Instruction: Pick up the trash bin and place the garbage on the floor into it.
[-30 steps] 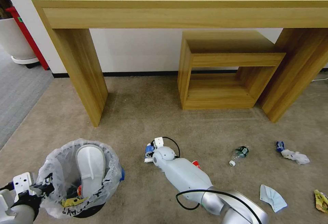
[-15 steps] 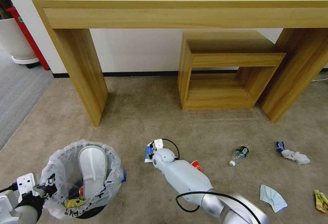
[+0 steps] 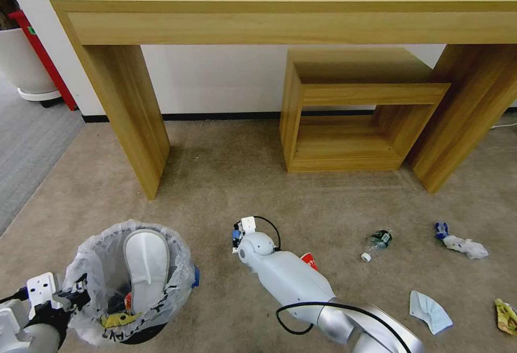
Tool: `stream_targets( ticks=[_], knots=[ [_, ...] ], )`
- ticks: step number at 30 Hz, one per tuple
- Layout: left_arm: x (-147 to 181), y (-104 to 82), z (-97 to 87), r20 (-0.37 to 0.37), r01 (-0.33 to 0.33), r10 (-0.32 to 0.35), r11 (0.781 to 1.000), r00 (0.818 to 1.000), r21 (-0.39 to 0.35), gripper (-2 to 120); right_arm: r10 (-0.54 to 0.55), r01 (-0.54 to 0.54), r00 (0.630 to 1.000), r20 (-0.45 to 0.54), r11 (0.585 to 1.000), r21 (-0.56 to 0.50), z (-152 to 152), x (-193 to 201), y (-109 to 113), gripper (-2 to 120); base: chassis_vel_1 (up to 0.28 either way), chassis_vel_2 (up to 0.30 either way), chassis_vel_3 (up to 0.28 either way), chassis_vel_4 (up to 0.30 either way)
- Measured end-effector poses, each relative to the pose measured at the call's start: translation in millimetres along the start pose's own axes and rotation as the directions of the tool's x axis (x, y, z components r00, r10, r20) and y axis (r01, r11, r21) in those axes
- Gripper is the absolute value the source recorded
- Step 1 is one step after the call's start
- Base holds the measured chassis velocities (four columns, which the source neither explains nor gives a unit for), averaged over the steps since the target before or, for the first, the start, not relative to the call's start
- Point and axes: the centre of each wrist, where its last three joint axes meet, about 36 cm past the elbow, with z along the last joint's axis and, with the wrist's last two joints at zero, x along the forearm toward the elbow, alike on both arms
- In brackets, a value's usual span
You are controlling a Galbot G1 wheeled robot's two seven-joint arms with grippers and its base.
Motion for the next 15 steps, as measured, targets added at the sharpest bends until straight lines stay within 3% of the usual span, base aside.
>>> stream_targets(
  ticks=[4,6,7,10,11,15],
  knots=[
    [0,-0.6,-1.0,-0.003,-0.010,0.010,1.000,1.000,0.003,1,-0.029,0.035,0.986,0.163,0.999,-0.031,-25,38,-29,0,0.000,0.000,0.000,0.000],
    [0,-1.3,-1.6,-0.005,-0.016,0.016,1.000,1.000,0.006,1,-0.059,0.074,0.955,0.291,0.997,-0.039,-40,70,-50,0,0.000,0.000,0.000,0.000],
    [0,-1.3,-1.6,-0.005,-0.016,0.016,1.000,1.000,0.006,1,-0.059,0.074,0.955,0.291,0.997,-0.039,-40,70,-50,0,0.000,0.000,0.000,0.000],
    [1,-2.1,-2.6,-0.004,-0.024,0.024,1.000,1.000,0.012,1,-0.150,0.186,0.890,0.431,0.982,-0.042,-49,115,-77,0,0.000,0.000,0.000,0.000],
    [1,-2.1,-2.6,-0.004,-0.024,0.024,1.000,1.000,0.012,1,-0.150,0.186,0.890,0.431,0.982,-0.042,-49,115,-77,0,0.000,0.000,0.000,0.000],
    [4,-4.5,-4.7,0.000,-0.037,0.037,0.999,0.999,0.020,1,-0.282,0.345,0.726,0.627,0.938,0.023,-43,177,-111,0,0.000,0.000,0.000,0.000]
  ],
)
